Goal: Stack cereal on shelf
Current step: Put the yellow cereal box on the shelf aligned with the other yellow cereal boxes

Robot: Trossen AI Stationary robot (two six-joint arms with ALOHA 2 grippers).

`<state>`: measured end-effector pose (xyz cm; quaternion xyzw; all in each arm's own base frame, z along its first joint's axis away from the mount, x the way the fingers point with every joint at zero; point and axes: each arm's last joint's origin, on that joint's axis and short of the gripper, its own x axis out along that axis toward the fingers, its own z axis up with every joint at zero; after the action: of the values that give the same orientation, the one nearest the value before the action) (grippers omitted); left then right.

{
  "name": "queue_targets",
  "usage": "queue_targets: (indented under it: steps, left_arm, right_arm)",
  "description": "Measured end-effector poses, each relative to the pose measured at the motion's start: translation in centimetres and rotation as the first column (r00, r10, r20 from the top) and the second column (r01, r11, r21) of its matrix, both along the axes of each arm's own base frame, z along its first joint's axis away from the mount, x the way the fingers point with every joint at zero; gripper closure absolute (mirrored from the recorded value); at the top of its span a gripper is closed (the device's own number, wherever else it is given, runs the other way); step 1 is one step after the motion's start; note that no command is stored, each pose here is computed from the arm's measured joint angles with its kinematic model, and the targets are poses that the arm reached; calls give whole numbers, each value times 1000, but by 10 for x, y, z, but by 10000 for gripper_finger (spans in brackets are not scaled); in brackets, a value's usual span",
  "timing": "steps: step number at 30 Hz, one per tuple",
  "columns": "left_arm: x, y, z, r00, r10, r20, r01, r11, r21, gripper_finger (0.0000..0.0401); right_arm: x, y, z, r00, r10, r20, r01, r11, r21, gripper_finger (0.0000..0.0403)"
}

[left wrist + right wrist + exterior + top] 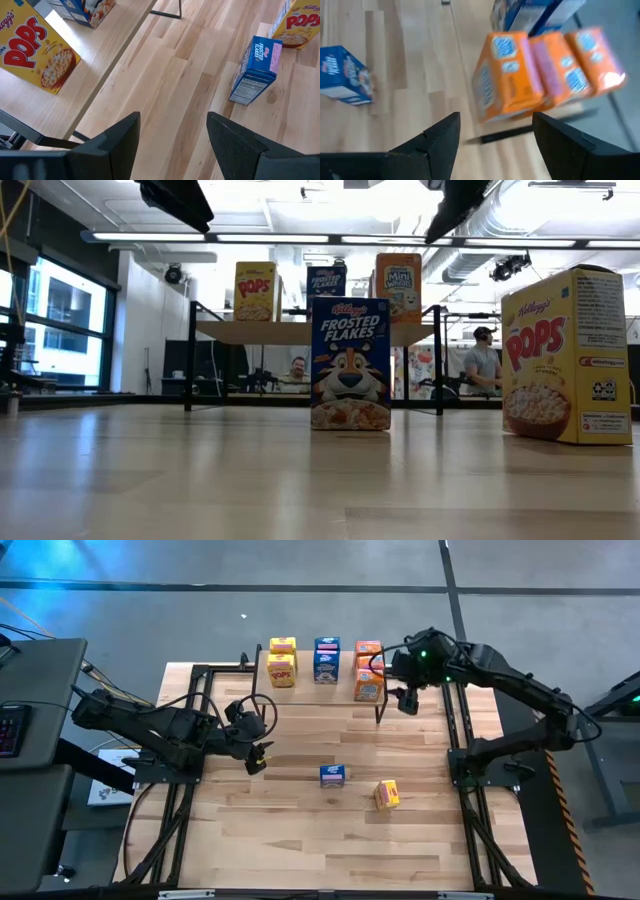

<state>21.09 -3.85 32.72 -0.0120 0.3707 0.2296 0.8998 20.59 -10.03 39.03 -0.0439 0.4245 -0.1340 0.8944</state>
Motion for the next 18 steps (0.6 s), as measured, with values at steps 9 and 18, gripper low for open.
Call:
queue_targets:
  steps: [9, 18]
  left_arm:
    - [0, 0, 0, 1000, 0, 0, 0, 1000, 0, 180]
    - [0, 0, 0, 1000, 0, 1, 0, 1000, 0, 180]
  right_arm:
    - [5, 45, -8, 975, -208, -80, 219, 962, 165, 161]
    - [6, 87, -23, 905, -402, -139, 426, 848, 316, 161]
